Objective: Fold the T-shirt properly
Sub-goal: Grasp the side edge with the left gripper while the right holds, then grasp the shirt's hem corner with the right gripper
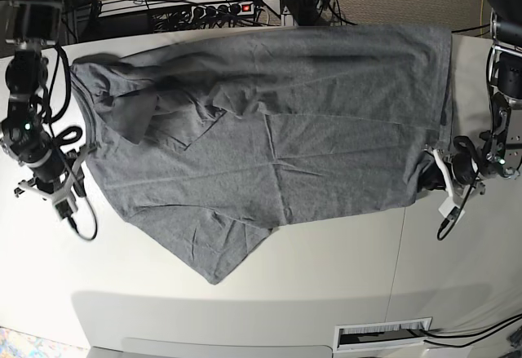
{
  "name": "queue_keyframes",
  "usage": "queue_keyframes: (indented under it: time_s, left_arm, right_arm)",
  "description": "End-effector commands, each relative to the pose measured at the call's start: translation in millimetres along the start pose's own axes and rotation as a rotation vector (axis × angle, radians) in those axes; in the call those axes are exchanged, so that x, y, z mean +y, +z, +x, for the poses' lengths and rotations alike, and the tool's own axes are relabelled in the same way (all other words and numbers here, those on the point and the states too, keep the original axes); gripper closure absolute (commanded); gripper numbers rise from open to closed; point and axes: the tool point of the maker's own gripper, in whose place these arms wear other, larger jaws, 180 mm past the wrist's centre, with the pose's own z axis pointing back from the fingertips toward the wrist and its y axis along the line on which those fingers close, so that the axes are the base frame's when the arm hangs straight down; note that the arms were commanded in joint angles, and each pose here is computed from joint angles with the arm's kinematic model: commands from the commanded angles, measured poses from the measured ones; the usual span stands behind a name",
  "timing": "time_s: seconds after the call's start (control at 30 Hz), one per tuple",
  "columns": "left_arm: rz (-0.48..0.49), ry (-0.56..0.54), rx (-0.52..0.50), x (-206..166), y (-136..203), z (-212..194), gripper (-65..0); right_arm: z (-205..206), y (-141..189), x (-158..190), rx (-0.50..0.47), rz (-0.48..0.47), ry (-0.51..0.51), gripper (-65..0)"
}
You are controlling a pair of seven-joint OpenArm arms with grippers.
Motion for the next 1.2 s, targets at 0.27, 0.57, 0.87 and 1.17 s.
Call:
queue_keyframes:
  time_s: [0.27, 0.57, 0.87, 1.17]
  left_arm:
    - [0.048, -0.078, 0.007, 21.0, 25.7, 16.1, 0.0]
    - [0.044, -0.087, 0.014, 22.9, 29.7, 14.1, 0.0]
    - [0.047, -0.088, 0.019, 24.0, 30.7, 13.2, 0.0]
    - [0.058, -0.091, 0.024, 28.6, 34.9, 12.1, 0.0]
  right_arm:
    - [39.0, -36.3, -27.1, -0.106, 0.02, -0.206, -22.8]
    - [57.9, -84.1, -9.5, -0.049, 0.065, -0.069, -22.8]
    - [61.4, -125.0, 9.1, -0.023, 0.097, -0.063, -22.8]
    - [28.3, -135.4, 19.2, 0.054, 0.116, -0.075, -22.8]
